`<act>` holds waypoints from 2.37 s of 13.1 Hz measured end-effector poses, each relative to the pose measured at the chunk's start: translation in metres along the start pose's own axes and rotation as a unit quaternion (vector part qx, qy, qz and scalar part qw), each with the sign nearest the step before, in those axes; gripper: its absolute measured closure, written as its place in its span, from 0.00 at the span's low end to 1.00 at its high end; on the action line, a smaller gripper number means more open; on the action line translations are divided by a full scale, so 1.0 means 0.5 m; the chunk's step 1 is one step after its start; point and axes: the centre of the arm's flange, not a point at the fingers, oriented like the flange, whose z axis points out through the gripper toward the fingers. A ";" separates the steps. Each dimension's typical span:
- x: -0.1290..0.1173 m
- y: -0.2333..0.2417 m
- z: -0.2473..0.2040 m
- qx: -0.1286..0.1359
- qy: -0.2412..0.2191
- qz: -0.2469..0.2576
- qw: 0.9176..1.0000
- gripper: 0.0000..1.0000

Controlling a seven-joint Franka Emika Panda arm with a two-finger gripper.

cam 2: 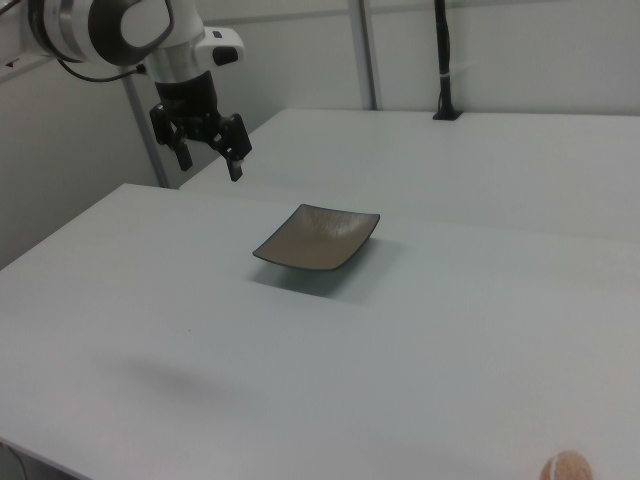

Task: Bread is placed on a ceramic plate
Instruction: 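Move the open gripper toward the orange bread roll, then lower the gripper over the bread roll and close on it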

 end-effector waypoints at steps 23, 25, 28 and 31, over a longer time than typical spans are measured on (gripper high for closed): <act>-0.141 0.628 0.029 -0.082 0.000 0.060 0.995 0.00; -0.159 0.717 0.079 -0.099 0.002 0.052 0.994 0.00; -0.184 0.816 0.172 -0.122 0.000 0.043 0.992 0.00; -0.185 0.882 0.275 -0.136 -0.008 0.045 0.990 0.00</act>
